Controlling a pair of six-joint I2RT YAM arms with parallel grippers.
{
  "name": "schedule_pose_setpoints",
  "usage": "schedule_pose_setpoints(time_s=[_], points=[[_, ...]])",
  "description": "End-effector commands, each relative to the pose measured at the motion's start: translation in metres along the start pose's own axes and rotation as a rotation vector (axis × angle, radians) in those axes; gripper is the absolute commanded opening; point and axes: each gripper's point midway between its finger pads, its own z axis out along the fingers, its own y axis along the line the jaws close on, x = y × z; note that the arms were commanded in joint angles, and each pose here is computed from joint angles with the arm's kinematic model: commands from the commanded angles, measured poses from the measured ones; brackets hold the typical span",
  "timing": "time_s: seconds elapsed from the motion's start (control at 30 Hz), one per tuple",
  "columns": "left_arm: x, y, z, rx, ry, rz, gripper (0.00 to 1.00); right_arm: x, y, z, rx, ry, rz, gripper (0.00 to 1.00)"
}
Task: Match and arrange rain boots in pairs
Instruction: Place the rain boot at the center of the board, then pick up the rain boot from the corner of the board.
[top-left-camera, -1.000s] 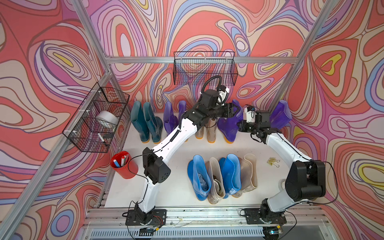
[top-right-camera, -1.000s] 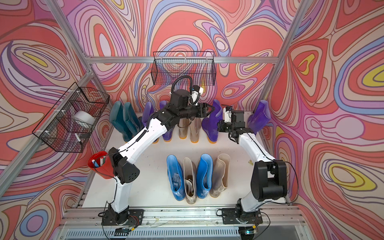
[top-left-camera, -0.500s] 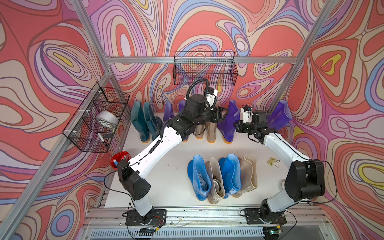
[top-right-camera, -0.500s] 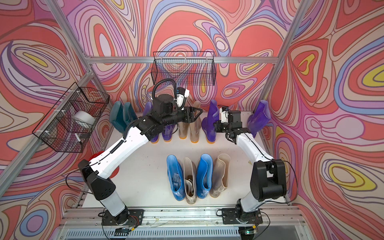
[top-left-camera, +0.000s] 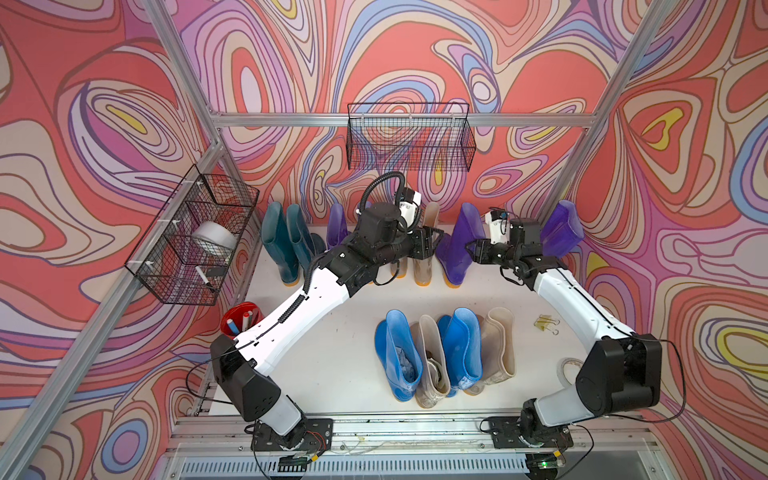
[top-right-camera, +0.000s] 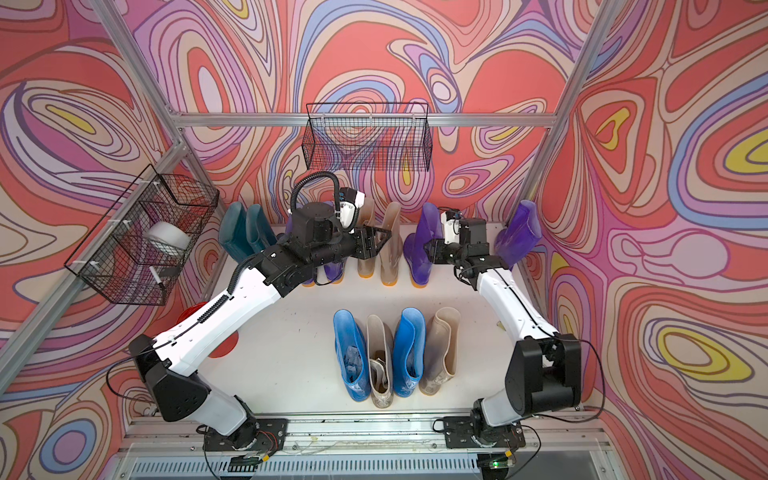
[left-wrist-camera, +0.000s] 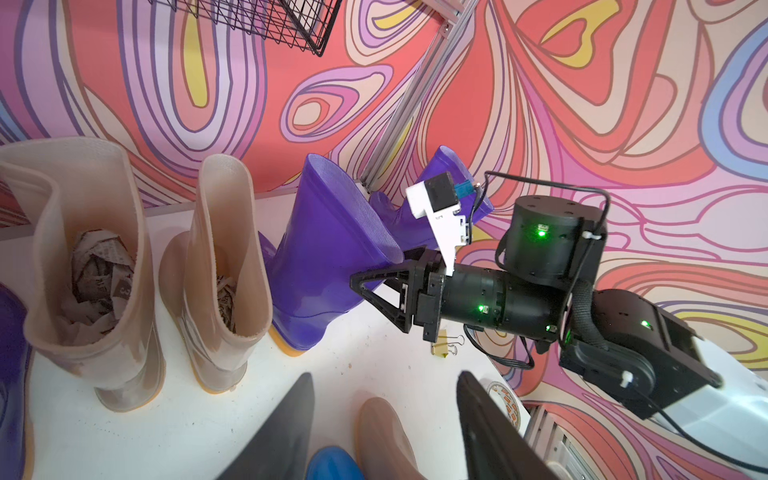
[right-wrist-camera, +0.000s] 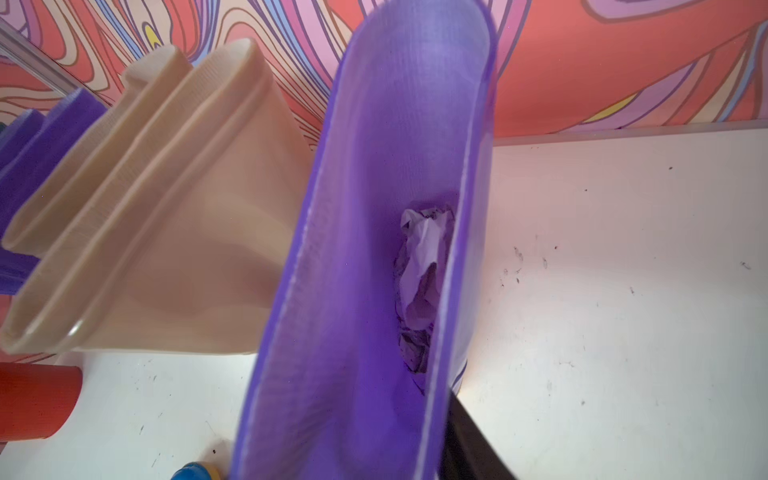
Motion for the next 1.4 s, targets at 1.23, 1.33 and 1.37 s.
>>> schedule_pose_setpoints(time_s=[1.23,1.33,1.37], points=[[0.017,0.008,-0.081,-0.026,-0.094,0.103,0.64,0.071,-0.144,-0.158,0.646,-0.088,0.233,0.82],[0.021,0.012,-0.079,-0.033,-0.090,0.096,0.65,0.065,-0.169,-0.162,0.641,-0.129,0.279,0.84],[0.023,0.013,-0.078,-0.034,-0.090,0.090,0.64,0.064,-0.176,-0.160,0.629,-0.136,0.290,0.85]])
